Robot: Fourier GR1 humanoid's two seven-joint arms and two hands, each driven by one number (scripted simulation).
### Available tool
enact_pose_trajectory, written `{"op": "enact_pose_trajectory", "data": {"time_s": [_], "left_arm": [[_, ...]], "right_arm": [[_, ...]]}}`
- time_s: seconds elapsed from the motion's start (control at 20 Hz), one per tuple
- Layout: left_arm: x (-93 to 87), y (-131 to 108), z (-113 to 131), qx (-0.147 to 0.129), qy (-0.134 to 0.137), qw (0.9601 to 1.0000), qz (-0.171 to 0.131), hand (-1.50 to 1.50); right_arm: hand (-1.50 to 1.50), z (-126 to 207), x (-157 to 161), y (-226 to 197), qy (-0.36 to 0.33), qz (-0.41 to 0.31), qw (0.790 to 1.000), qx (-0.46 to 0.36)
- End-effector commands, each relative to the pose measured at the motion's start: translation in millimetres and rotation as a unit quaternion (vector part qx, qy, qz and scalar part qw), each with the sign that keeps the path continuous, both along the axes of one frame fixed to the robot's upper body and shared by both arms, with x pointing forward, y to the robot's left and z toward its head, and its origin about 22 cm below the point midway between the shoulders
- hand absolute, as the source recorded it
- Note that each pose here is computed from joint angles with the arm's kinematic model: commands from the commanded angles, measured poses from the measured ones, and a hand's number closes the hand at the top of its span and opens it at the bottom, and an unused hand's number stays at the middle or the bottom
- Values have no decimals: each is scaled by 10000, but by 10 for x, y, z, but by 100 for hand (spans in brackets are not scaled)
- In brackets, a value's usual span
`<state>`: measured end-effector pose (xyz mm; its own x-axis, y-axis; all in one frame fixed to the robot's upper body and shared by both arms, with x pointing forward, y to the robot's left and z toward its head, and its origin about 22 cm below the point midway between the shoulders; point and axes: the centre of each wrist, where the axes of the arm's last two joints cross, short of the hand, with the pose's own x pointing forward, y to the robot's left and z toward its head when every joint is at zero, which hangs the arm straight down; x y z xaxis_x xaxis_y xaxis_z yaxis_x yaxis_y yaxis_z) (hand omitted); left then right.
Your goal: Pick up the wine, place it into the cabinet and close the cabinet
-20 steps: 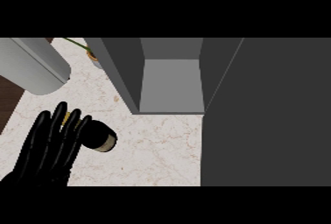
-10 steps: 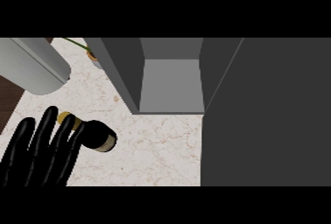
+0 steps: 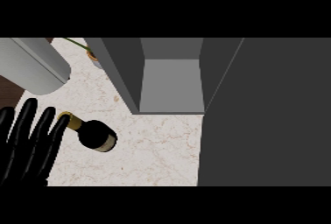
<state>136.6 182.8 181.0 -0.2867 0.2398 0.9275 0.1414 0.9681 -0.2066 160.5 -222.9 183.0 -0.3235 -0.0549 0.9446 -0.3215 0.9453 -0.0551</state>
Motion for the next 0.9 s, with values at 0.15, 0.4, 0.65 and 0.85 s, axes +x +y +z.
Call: {"op": "enact_pose_trajectory", "data": {"time_s": [0.15, 0.4, 0.65, 0.85], "left_arm": [[-101, 321, 181, -92, -111, 9998, 132, -150], [-111, 453, 115, -92, -121, 9991, 394, -150], [30, 574, -37, -163, 106, 9982, 562, -150], [141, 825, -21, -75, 226, 9976, 651, -150]], "right_arm": [[-150, 175, -276, -73, -208, -81, 9997, -65], [-150, 173, -233, -93, -280, -36, 9996, 9], [-150, 110, -269, -48, -313, -76, 9994, 88], [-150, 81, -297, -66, -288, -43, 9996, -28]]}}
